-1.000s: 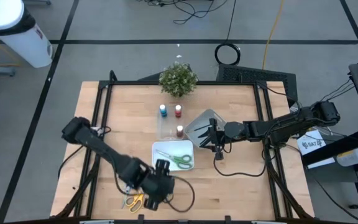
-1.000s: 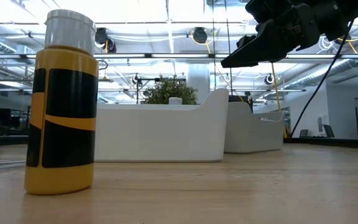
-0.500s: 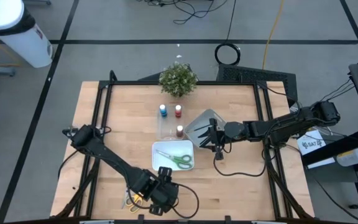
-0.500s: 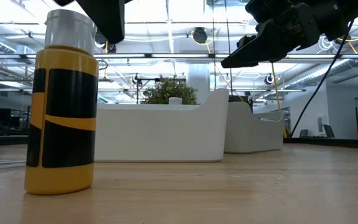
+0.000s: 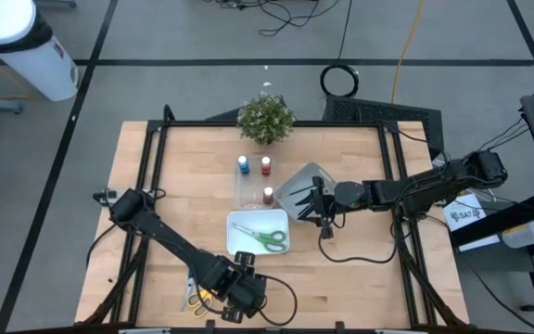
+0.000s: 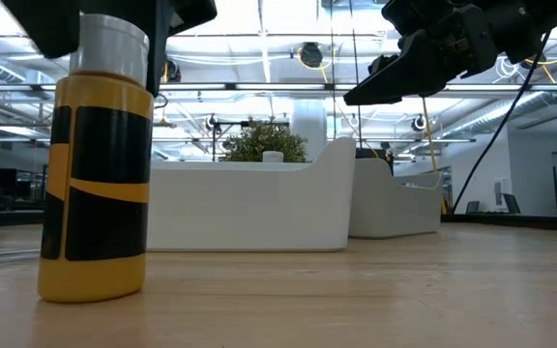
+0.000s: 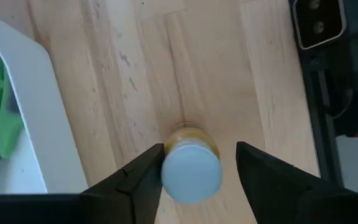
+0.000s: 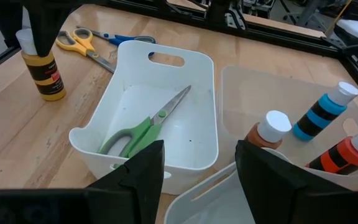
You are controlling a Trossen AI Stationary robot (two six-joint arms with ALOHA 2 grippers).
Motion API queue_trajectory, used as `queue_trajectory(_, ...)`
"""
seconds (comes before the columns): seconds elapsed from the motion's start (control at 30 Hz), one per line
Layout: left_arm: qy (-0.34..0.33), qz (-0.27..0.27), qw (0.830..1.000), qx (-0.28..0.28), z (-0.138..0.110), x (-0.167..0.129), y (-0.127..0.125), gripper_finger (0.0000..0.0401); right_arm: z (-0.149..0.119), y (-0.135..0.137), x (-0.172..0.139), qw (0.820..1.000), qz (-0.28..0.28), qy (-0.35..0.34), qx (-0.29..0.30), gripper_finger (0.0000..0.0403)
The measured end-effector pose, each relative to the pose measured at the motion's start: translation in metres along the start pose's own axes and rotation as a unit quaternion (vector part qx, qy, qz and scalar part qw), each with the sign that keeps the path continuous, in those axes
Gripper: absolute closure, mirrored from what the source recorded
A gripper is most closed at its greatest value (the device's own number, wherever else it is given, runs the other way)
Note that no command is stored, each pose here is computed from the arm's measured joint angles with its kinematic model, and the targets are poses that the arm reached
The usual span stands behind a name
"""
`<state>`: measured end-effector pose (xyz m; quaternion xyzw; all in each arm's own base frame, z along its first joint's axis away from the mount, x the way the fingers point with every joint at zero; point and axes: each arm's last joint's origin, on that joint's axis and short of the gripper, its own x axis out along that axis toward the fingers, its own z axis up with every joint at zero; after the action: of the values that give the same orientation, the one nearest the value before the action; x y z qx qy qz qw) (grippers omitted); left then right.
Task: Pick & Place Paint Supplies
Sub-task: Put the yellow paint bottle into the transparent bin
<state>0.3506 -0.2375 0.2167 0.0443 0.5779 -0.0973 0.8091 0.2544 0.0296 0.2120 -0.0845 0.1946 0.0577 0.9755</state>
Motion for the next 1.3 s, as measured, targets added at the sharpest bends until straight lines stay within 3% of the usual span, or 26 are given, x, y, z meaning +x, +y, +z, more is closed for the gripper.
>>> queue_trajectory(0.33,0.005,-0.001,1.000,-0.009,0.002,0.001,0.007,0.0274,0.000,0.000,0.000,1.000,0.000,0.000,0.000,0.0216)
queue_trajectory(0.5,0.033,-0.017,0.998,-0.045,0.001,-0.007,0.018,0.0276,0.000,0.000,0.000,1.000,0.000,0.000,0.000,0.0216)
queue_trajectory(0.73,0.013,-0.005,0.997,-0.071,-0.007,-0.068,0.042,0.0276,0.000,0.000,0.000,1.000,0.000,0.000,0.013,0.0216)
queue_trajectory(0.83,-0.004,0.010,0.996,-0.091,-0.013,-0.102,0.062,0.0276,0.000,0.000,0.000,1.000,0.000,0.000,0.013,0.0216)
queue_trajectory(1.03,-0.033,0.093,0.986,-0.137,-0.037,-0.165,0.119,0.0276,0.000,0.000,0.000,1.000,0.000,0.000,0.013,0.0216)
queue_trajectory(1.17,-0.061,0.131,0.976,-0.161,-0.046,-0.190,0.160,0.0276,0.000,0.000,0.000,1.000,0.000,0.000,0.013,0.0216)
queue_trajectory(1.3,-0.063,0.157,0.970,-0.175,-0.049,-0.196,0.199,0.0276,0.000,0.000,0.000,1.000,0.000,0.000,0.012,0.0216)
